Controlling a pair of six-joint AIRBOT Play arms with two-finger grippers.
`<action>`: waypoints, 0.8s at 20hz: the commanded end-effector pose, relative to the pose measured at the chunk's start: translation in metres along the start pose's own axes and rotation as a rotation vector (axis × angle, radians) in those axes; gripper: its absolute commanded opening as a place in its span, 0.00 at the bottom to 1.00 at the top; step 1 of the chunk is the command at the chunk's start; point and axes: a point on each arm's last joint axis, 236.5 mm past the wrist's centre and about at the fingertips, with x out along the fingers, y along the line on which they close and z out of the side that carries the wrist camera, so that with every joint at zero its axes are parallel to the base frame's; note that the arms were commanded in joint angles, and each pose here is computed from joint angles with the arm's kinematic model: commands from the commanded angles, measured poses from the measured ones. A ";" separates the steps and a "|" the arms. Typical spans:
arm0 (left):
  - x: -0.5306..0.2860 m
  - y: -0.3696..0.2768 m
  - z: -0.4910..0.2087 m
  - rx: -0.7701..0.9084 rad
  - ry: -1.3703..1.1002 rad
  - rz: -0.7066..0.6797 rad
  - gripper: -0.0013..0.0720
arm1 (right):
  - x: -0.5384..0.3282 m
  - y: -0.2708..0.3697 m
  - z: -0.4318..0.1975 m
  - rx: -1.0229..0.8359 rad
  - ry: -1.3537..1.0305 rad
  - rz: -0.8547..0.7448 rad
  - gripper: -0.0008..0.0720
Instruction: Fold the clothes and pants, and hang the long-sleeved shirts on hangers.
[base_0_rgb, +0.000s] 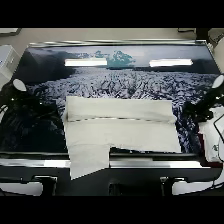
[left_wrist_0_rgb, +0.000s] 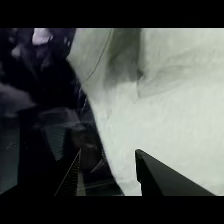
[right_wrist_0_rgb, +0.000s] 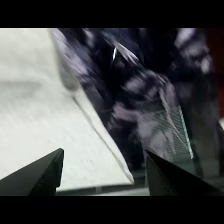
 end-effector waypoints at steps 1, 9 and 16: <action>0.006 0.018 -0.053 -0.001 0.040 -0.013 0.57 | -0.004 -0.033 -0.032 0.098 0.030 0.022 0.84; 0.105 -0.005 -0.165 0.016 0.122 -0.199 0.57 | 0.003 -0.016 -0.037 0.089 -0.013 0.101 0.83; 0.135 -0.036 -0.170 0.063 0.102 -0.232 0.57 | 0.003 -0.015 -0.044 0.063 0.016 0.102 0.82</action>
